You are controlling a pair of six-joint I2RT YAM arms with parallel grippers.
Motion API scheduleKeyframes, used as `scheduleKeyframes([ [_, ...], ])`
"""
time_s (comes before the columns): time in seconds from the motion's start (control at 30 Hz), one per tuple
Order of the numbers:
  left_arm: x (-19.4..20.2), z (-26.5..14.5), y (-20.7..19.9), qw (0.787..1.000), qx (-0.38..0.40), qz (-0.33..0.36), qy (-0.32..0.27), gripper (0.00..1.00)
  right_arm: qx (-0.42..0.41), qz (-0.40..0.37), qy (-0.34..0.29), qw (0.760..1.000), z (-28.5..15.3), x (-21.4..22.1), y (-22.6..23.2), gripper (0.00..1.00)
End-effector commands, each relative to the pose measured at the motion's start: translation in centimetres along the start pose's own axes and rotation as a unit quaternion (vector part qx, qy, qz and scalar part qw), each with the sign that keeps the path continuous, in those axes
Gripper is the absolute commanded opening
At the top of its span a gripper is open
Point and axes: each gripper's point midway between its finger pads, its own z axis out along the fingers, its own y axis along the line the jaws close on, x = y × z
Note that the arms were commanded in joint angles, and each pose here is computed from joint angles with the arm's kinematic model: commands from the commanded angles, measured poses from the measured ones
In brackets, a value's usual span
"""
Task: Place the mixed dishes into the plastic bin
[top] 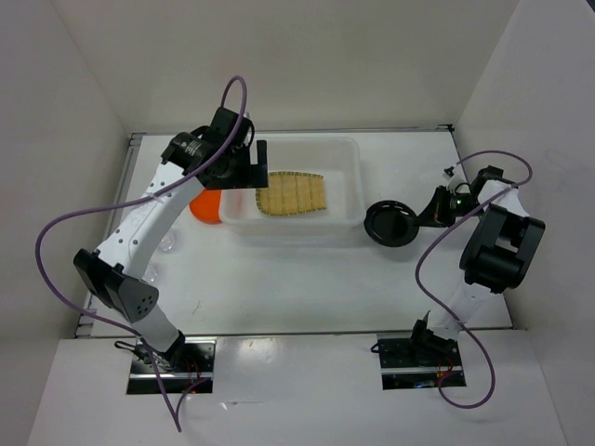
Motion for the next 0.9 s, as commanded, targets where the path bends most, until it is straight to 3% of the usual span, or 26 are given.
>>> scheduleKeyframes([
  [0.0,-1.0,-0.6,-0.4,1.0,0.015,0.011,-0.019,1.0,-0.03,-0.017,-0.025,0.999,-1.1,-0.7,3.0,0.0],
  [0.4,-1.6,0.1,-0.9,0.999,0.016,0.026,-0.013,1.0,-0.056,-0.077,-0.068,0.993,-4.1,-2.8,9.7,0.0],
  [0.87,-1.2,0.2,-1.0,0.999,0.018,0.027,-0.007,1.0,-0.01,-0.038,-0.099,0.994,-6.4,-4.1,6.7,0.0],
])
